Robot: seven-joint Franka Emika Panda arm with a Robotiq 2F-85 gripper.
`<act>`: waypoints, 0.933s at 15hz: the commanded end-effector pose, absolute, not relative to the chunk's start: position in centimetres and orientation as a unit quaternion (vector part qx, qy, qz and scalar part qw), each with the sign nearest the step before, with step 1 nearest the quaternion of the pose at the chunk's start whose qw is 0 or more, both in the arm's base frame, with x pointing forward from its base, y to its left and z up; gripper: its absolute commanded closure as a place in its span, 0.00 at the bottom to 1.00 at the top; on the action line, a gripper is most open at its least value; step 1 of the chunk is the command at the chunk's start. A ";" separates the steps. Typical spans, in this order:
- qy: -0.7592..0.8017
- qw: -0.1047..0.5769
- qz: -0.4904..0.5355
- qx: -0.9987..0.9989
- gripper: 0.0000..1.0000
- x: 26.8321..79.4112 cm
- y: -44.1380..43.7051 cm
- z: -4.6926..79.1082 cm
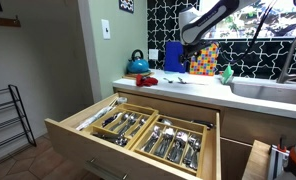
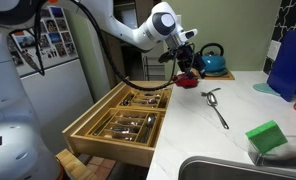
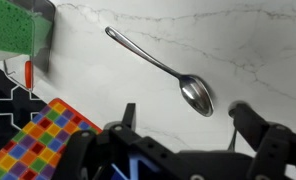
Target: Put the big silver spoon in the drawer
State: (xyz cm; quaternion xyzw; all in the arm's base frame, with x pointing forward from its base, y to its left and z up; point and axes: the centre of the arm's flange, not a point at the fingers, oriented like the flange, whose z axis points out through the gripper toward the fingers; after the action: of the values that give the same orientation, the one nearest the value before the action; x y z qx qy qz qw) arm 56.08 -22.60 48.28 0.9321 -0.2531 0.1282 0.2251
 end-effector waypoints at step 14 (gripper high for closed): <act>-0.275 0.238 0.150 0.919 0.00 60.9 -24.7 43.4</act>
State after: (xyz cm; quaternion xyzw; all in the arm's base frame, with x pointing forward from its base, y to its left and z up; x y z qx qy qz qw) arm 59.34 -24.24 45.05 0.9231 -0.2789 0.1302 0.2306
